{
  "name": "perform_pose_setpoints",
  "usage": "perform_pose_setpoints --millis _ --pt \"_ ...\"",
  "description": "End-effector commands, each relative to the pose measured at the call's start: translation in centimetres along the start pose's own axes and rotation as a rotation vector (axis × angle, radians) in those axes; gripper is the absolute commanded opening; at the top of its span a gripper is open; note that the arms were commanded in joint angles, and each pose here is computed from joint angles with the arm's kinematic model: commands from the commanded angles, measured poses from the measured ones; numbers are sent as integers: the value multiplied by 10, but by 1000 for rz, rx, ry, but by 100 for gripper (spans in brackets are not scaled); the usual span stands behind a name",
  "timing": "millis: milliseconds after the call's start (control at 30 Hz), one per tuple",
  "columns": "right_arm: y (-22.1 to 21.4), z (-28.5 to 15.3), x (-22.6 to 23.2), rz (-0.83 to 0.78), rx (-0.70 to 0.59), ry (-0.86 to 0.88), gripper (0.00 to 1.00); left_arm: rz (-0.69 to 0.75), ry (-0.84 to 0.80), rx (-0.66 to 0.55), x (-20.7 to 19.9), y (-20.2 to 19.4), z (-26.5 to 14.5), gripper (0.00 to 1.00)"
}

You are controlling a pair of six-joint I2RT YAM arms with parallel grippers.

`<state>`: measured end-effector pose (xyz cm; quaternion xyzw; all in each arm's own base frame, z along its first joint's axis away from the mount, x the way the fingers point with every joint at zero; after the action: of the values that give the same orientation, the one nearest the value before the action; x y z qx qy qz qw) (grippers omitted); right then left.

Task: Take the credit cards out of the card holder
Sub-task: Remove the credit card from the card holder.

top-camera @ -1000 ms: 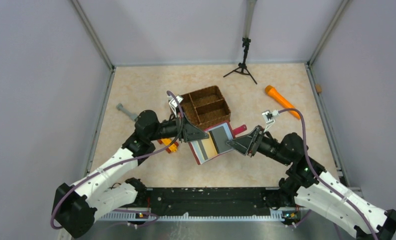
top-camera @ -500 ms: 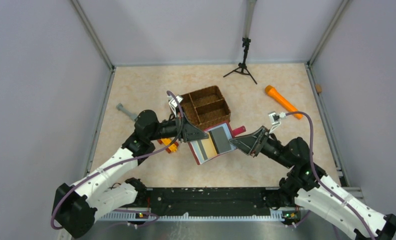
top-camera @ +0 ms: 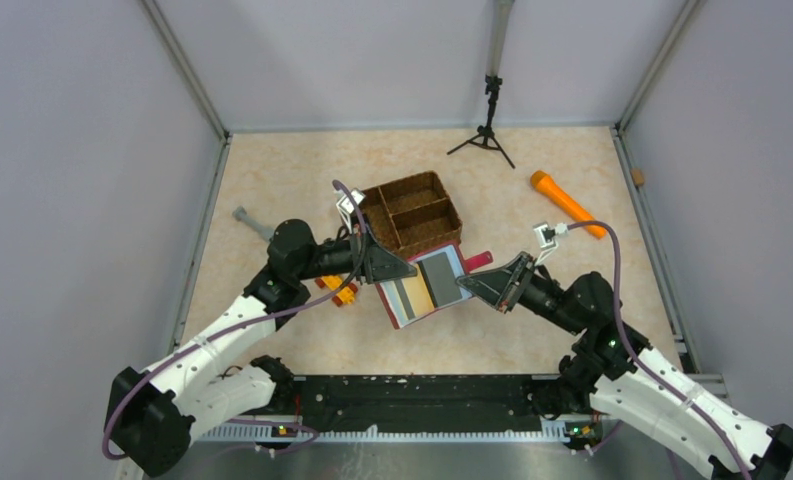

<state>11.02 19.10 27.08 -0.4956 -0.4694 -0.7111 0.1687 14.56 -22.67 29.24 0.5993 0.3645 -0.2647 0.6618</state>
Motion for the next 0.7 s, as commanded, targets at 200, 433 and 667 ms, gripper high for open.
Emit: perform_pose_setpoints --millis 200,433,667 --pt "16 -8 17 104 -117 60 0 82 127 -24 10 6 -3 18" --pt "10 -7 4 304 -141 61 0 93 215 -20 18 7 -5 33" --pt "8 -7 -6 353 -168 53 0 142 356 -50 24 9 -17 61"
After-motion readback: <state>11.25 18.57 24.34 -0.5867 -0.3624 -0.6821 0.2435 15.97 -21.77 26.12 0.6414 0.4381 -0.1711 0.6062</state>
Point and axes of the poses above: each gripper's point midway between its finger pads, its own z axis out along the fingers, its own x axis along the line the jaws close on, y = z × x, the point moved 6 cm from there along -z, back along the fingers, and after that the axes turned 6 degrees about z, right-handed, at the moved point
